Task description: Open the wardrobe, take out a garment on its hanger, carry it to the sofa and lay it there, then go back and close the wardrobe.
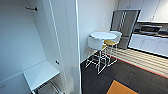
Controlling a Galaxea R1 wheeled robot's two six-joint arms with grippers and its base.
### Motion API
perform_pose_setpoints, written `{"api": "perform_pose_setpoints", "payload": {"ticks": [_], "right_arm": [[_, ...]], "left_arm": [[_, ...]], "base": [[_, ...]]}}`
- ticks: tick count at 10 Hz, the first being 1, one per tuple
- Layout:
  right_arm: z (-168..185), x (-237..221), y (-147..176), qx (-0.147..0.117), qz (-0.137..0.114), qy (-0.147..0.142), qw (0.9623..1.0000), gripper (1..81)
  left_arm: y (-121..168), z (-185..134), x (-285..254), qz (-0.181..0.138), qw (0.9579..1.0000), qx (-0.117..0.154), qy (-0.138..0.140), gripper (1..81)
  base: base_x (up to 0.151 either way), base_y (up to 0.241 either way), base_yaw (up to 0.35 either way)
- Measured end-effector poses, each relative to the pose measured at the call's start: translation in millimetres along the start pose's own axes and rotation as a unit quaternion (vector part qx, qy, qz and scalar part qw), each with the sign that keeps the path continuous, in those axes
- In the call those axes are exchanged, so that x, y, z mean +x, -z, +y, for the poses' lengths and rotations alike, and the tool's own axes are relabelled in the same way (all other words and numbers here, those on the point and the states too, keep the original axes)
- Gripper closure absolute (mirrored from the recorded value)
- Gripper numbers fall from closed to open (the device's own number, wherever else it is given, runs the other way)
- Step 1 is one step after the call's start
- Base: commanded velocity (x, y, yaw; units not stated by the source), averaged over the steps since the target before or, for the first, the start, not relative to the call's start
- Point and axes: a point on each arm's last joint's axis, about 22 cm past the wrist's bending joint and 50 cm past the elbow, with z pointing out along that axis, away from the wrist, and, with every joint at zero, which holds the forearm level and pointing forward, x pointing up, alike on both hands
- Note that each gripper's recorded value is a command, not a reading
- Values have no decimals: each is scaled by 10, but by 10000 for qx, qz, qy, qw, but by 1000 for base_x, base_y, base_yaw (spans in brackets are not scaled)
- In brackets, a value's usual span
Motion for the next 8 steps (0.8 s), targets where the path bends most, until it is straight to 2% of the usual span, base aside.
{"api": "perform_pose_setpoints", "payload": {"ticks": [3,5,7,8], "right_arm": [[-2,-25,3,-1,-26,-7,10000,10],[36,111,-1,-18,72,22,10000,10],[7,-50,5,-12,-49,-3,10000,10],[16,-21,4,-17,-32,4,10000,10]], "left_arm": [[1,-7,8,-1,10000,4,0,10],[-11,29,7,0,10000,-20,7,10],[-6,41,-58,-27,10000,-20,25,10],[-7,33,-30,-11,10000,-18,20,10]], "base": [[0,0,341],[0,0,340],[0,0,341],[0,0,340]]}}
